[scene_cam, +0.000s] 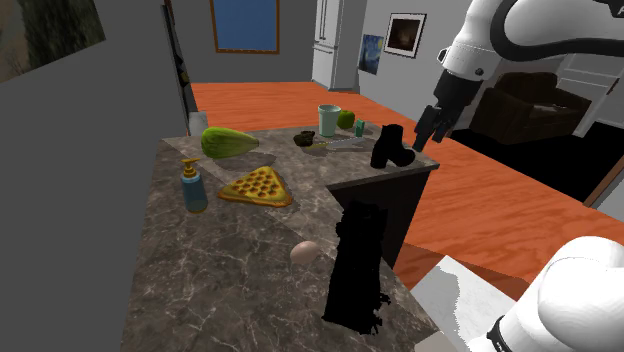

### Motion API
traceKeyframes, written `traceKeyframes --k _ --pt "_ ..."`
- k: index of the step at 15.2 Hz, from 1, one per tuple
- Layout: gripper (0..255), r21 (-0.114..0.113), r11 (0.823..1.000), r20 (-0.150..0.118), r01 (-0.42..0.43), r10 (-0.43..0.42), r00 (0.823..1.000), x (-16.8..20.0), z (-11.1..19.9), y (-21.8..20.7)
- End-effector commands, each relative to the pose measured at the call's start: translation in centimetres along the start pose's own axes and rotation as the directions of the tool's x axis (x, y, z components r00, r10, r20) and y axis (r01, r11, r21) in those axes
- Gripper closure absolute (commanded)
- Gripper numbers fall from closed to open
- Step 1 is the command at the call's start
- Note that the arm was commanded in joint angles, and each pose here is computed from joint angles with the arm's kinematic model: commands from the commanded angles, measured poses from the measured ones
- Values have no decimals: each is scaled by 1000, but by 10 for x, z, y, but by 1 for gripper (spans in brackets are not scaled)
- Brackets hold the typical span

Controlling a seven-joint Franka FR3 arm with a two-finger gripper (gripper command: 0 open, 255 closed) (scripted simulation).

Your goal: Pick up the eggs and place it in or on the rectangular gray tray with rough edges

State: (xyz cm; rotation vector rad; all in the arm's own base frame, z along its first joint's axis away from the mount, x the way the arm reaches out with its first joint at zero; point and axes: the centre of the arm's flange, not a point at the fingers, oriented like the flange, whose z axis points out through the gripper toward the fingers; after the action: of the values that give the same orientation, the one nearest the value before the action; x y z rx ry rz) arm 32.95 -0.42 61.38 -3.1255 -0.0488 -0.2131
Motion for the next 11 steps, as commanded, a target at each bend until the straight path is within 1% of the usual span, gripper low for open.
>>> traceKeyframes --k 1,6,11 --pt "0 0 1000 0 0 0 1000 0 0 0" --pt "0 57 997 25 60 -62 998 26 52 -27" --pt "0 115 986 47 119 -125 991 48 102 -59"
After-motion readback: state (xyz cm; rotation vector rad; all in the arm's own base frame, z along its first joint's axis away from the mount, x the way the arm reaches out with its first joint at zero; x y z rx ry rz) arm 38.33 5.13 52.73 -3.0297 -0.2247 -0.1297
